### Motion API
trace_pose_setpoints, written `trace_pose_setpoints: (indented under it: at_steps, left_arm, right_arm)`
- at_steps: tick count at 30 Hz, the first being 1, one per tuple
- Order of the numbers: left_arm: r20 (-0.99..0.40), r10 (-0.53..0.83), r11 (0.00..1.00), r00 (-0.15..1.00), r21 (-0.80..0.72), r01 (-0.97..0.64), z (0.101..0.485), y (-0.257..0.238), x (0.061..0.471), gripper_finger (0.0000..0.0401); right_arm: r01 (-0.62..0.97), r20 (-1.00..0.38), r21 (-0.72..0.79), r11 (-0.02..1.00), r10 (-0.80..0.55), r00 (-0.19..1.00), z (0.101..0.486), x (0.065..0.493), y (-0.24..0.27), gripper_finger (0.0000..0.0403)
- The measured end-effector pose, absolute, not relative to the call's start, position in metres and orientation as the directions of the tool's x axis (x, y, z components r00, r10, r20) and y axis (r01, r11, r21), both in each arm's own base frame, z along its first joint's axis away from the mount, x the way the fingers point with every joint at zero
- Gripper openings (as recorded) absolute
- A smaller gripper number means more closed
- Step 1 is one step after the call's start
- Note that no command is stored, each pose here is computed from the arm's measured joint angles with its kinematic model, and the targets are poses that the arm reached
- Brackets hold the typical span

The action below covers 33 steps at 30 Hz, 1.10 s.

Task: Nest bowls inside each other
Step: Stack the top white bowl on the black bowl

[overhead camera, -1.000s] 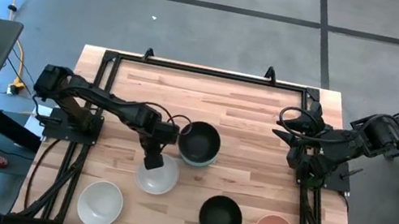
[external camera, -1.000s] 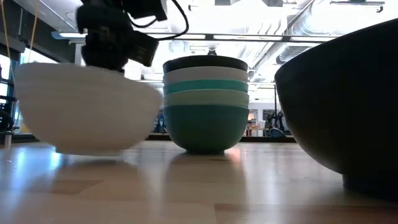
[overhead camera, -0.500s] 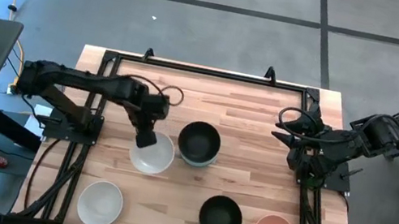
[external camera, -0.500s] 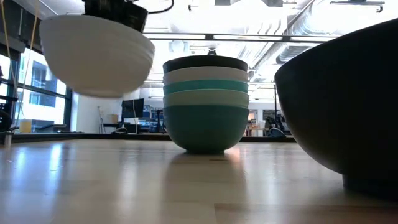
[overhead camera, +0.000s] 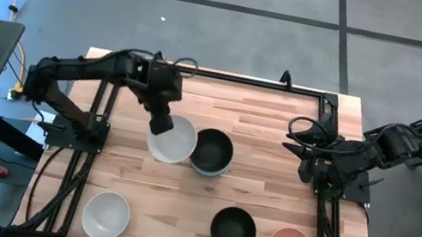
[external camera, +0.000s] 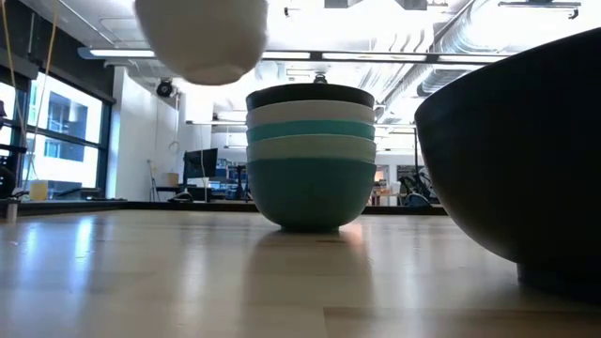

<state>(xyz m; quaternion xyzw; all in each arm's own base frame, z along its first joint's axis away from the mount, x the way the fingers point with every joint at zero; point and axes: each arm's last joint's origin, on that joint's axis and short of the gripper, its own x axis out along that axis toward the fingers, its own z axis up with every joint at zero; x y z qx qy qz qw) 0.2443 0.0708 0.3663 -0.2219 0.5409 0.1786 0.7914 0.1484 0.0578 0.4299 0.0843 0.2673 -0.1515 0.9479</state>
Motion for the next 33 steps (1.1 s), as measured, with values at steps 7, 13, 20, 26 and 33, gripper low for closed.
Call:
trace_pose_setpoints:
  at_steps: [7, 13, 20, 26, 33]
  left_arm:
    - [-0.931, 0.059, 0.845, 0.359, -0.145, -0.514, 0.378, 0.09, 0.273, 0.0]
    - [-0.933, 0.033, 0.876, 0.359, -0.146, -0.46, 0.373, 0.103, 0.31, 0.0]
    - [-0.931, -0.026, 0.902, 0.364, -0.179, -0.393, 0.361, 0.114, 0.348, 0.0]
    - [-0.943, -0.042, 0.908, 0.331, -0.174, -0.381, 0.347, 0.12, 0.366, 0.0]
    - [-0.956, -0.063, 0.913, 0.286, -0.171, -0.371, 0.329, 0.12, 0.378, 0.0]
  right_arm:
    - [0.322, -0.528, 0.096, 0.942, -0.226, 0.819, 0.431, 0.149, 0.059, 0.0118]
    - [0.316, -0.533, 0.112, 0.942, -0.211, 0.819, 0.431, 0.149, 0.059, 0.0118]
    - [0.311, -0.539, 0.123, 0.942, -0.2, 0.818, 0.431, 0.149, 0.059, 0.0118]
    - [0.31, -0.541, 0.121, 0.943, -0.199, 0.817, 0.43, 0.149, 0.059, 0.0118]
    - [0.311, -0.547, 0.114, 0.944, -0.201, 0.812, 0.43, 0.148, 0.059, 0.0118]
